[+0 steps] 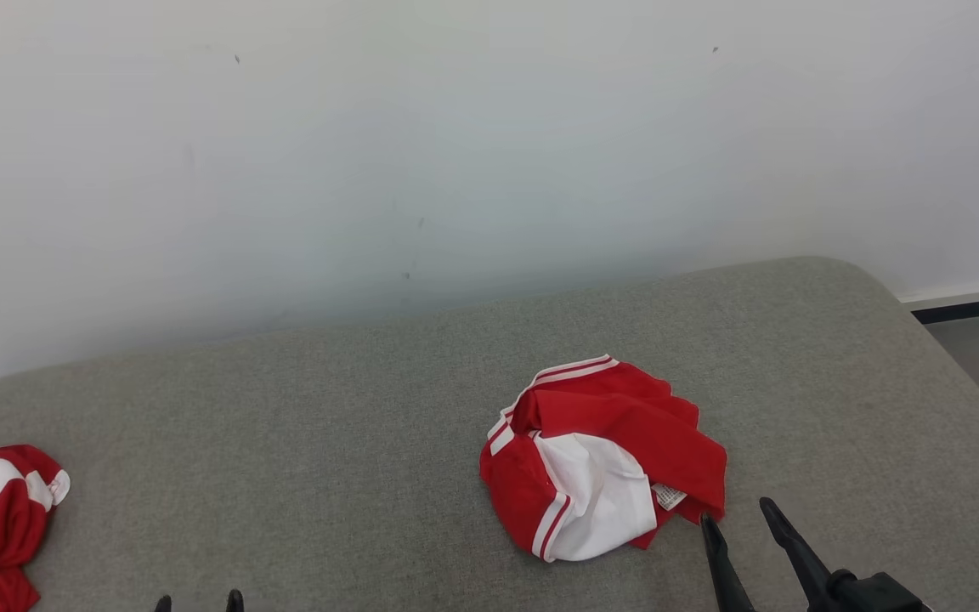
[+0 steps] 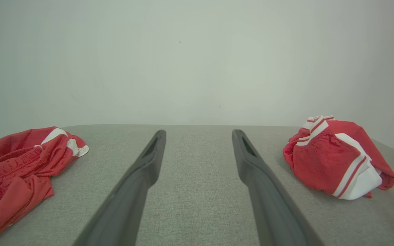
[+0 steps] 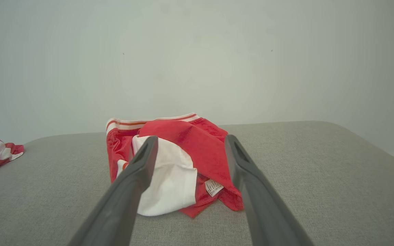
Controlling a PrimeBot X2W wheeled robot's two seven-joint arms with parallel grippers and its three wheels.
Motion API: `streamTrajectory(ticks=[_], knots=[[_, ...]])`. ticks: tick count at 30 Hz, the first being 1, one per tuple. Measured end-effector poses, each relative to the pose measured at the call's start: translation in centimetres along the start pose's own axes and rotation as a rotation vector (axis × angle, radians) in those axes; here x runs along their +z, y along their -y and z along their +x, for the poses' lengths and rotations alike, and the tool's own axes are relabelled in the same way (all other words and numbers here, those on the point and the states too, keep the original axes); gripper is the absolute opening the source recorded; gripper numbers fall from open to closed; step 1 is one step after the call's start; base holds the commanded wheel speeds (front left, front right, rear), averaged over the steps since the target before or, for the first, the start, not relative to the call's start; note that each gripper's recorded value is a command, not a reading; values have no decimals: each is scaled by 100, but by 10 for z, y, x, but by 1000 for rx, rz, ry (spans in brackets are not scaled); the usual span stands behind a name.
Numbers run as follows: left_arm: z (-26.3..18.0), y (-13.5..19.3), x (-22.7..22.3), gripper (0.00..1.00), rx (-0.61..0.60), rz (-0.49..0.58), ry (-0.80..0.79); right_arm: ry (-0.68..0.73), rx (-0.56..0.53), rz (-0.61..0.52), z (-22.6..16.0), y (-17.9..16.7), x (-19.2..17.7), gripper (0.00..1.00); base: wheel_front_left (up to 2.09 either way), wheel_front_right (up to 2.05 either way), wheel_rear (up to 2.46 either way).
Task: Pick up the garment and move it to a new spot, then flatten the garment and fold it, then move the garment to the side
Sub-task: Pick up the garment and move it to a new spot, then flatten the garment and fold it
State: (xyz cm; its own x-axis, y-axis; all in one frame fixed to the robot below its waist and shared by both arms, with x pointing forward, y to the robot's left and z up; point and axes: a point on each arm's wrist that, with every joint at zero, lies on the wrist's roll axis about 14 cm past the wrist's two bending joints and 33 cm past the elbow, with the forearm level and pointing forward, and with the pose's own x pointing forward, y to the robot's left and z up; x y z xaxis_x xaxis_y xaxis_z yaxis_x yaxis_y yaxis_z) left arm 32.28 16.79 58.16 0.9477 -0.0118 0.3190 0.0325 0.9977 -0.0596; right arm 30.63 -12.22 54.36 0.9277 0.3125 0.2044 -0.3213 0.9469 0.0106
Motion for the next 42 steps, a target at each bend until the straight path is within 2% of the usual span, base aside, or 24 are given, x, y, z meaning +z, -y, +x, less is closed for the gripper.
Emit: streamTrajectory(ticks=[15, 31, 35, 42], knots=[[-12, 3, -28, 100, 6, 21, -93, -32, -3, 9, -5, -2, -10, 100, 0, 0, 0], [-6, 10, -30, 100, -2, -13, -95, -46, -9, 21, -5, -1, -15, 100, 0, 0, 0], [1, 23, -31, 100, -48, -53, -95, -46, -7, 26, -2, -1, -15, 100, 0, 0, 0], [24, 66, -38, 100, -188, -113, -103, -43, -24, 4, 3, 13, -12, 100, 0, 0, 0]])
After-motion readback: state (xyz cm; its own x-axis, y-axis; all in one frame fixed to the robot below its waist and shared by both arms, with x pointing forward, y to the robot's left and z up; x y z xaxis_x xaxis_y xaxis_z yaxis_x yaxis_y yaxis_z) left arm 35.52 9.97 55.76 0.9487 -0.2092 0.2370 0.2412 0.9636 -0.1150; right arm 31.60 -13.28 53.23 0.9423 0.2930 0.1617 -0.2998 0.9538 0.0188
